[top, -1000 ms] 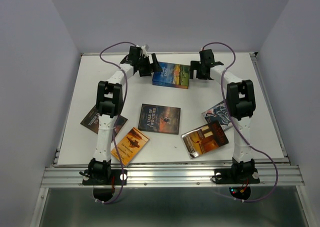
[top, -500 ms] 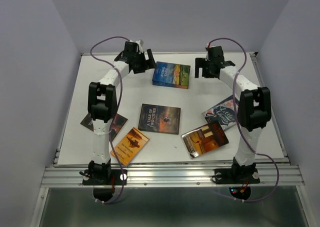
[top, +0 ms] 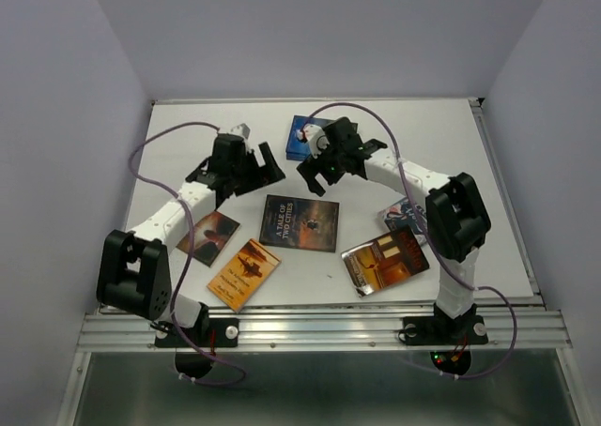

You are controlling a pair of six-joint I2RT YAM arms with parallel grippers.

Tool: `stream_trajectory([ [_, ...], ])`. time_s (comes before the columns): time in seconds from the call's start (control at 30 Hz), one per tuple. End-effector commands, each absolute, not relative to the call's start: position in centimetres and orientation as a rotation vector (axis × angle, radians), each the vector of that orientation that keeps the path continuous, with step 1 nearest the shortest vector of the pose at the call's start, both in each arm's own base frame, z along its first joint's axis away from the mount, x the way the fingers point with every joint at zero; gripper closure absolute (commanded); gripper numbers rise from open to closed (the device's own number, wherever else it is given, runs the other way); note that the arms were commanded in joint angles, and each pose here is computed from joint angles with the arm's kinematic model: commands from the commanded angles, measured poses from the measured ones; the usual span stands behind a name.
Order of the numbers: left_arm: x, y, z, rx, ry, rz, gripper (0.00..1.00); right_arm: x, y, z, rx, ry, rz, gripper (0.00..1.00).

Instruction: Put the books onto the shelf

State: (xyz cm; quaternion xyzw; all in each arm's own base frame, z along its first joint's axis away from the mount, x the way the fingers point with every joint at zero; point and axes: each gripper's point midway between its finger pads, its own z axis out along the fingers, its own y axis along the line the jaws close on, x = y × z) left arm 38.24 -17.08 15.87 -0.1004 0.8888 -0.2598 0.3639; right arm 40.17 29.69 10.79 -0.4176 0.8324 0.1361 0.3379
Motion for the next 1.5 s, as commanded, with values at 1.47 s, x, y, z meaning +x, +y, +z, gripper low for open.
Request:
stream_trajectory([
  [1.47, 29.9, -27.7, 6.7, -0.127, 2.554, -0.809, 0.01, 45.5, 23.9, 9.2, -0.370, 2.415, 0.428, 0.00],
])
